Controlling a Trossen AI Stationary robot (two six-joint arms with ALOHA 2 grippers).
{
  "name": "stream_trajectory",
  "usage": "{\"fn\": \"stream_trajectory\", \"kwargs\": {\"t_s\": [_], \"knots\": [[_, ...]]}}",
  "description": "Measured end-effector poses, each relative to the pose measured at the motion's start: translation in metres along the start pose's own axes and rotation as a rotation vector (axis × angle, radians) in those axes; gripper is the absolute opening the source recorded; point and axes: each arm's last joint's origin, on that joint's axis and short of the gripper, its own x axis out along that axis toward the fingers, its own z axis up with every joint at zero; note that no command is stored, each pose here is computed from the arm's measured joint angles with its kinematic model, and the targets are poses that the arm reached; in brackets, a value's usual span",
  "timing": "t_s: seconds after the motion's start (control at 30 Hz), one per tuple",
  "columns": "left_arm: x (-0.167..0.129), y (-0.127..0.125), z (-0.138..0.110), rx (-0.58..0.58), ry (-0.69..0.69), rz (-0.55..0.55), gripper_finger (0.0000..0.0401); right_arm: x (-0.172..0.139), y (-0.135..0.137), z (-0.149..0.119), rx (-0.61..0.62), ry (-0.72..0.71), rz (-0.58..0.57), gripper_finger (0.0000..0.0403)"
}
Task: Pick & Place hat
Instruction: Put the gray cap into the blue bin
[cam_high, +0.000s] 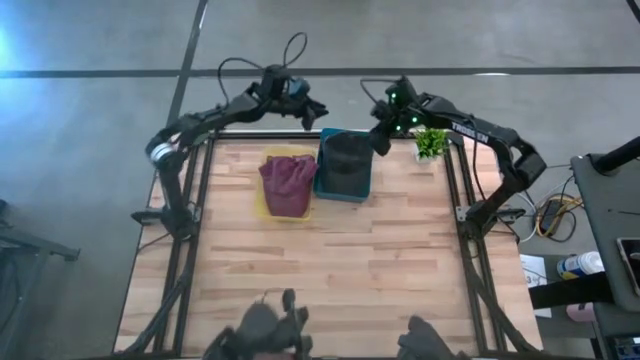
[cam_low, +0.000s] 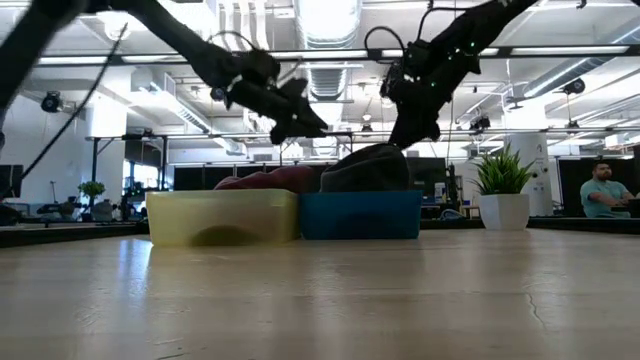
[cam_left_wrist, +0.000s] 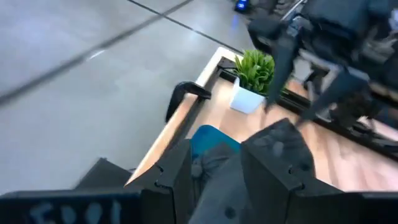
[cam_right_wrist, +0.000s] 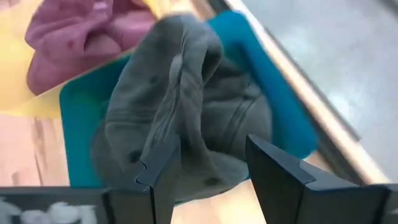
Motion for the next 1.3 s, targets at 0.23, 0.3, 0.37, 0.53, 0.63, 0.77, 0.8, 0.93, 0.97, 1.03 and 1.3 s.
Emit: {"fn": "stream_trajectory", "kwargs": {"t_s": [0.23, 0.3, 0.37, 0.53, 0.63, 0.77, 0.8, 0.93, 0.97, 1.03, 1.3], "knots": [[0.039, 0.043, -0.019, -0.124, 0.118, -0.141, 0.0133, 0.024, -0.010, -0.006, 0.099, -0.036, -0.079, 0.0157], [0.045, 0.047, -0.026, -0.136, 0.164, -0.144, 0.0133, 0.031, -0.015, -0.004, 0.125, -0.067, -0.086, 0.0151], [0.048, 0.049, -0.032, -0.153, 0.200, -0.143, 0.0133, 0.041, -0.021, -0.003, 0.150, -0.092, -0.088, 0.0144], [0.048, 0.049, -0.034, -0.155, 0.216, -0.143, 0.0133, 0.071, -0.030, -0.011, 0.207, -0.040, -0.033, 0.0132], [0.048, 0.049, -0.034, -0.126, 0.217, -0.144, 0.0133, 0.085, -0.032, -0.018, 0.223, 0.007, -0.014, 0.0127], [0.050, 0.047, -0.035, -0.123, 0.217, -0.147, 0.0133, 0.091, -0.035, -0.017, 0.213, -0.021, -0.035, 0.0125], [0.050, 0.047, -0.035, -0.124, 0.219, -0.148, 0.0133, 0.091, -0.036, -0.015, 0.209, -0.042, -0.051, 0.0126], [0.054, 0.040, -0.040, -0.128, 0.238, -0.162, 0.0133, 0.090, -0.039, -0.008, 0.199, -0.115, -0.124, 0.0130], [0.056, 0.038, -0.043, -0.130, 0.247, -0.168, 0.0133, 0.090, -0.039, -0.008, 0.206, -0.123, -0.126, 0.0131], [0.060, 0.032, -0.052, -0.134, 0.270, -0.180, 0.0133, 0.090, -0.039, -0.007, 0.216, -0.125, -0.127, 0.0133], [0.067, 0.027, -0.070, -0.074, 0.295, -0.124, 0.0133, 0.068, -0.030, 0.003, 0.202, -0.184, -0.078, 0.0152]]}}
